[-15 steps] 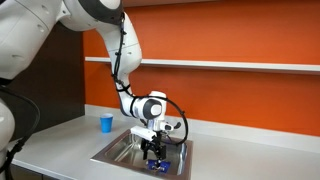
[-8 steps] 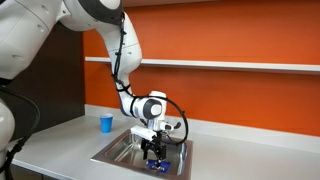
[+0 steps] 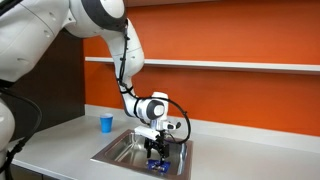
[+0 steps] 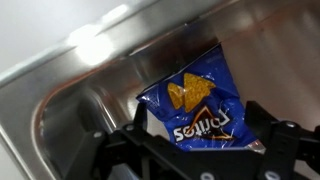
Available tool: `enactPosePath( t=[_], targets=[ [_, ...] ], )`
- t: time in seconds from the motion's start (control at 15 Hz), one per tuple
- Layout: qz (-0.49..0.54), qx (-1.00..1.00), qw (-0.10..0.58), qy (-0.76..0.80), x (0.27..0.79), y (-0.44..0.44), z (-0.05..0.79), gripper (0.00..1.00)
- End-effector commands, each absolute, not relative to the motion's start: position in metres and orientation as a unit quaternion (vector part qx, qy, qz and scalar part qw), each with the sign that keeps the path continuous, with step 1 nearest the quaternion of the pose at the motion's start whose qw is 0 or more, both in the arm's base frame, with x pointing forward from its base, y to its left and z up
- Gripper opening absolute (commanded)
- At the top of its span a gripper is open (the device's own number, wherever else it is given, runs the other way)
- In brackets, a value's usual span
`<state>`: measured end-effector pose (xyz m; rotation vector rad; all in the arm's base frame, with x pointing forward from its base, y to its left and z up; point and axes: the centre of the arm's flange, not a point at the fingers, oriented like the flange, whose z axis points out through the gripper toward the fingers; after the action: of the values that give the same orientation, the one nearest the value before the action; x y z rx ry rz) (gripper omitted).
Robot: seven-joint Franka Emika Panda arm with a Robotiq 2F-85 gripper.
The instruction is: Move the Doritos packet from the sink, to the left counter
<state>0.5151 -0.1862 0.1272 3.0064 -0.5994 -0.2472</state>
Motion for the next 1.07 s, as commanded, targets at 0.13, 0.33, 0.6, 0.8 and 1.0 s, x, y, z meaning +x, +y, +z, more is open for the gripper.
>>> enactPosePath(
  t=[0.13,0.33,0.6,0.8,1.0],
  targets=[
    [-0.094,0.979,0.033,-0.177,0.553,-0.205,0.105,1.0],
    [-0.109,0.977,0.036,-0.18,0.564,-0.21,0.091,1.0],
    [-0.131,0.974,0.036,-0.181,0.57,-0.214,0.075,1.0],
    [-0.147,0.971,0.037,-0.186,0.569,-0.216,0.069,1.0],
    [-0.16,0.968,0.035,-0.192,0.566,-0.217,0.067,1.0]
  ],
)
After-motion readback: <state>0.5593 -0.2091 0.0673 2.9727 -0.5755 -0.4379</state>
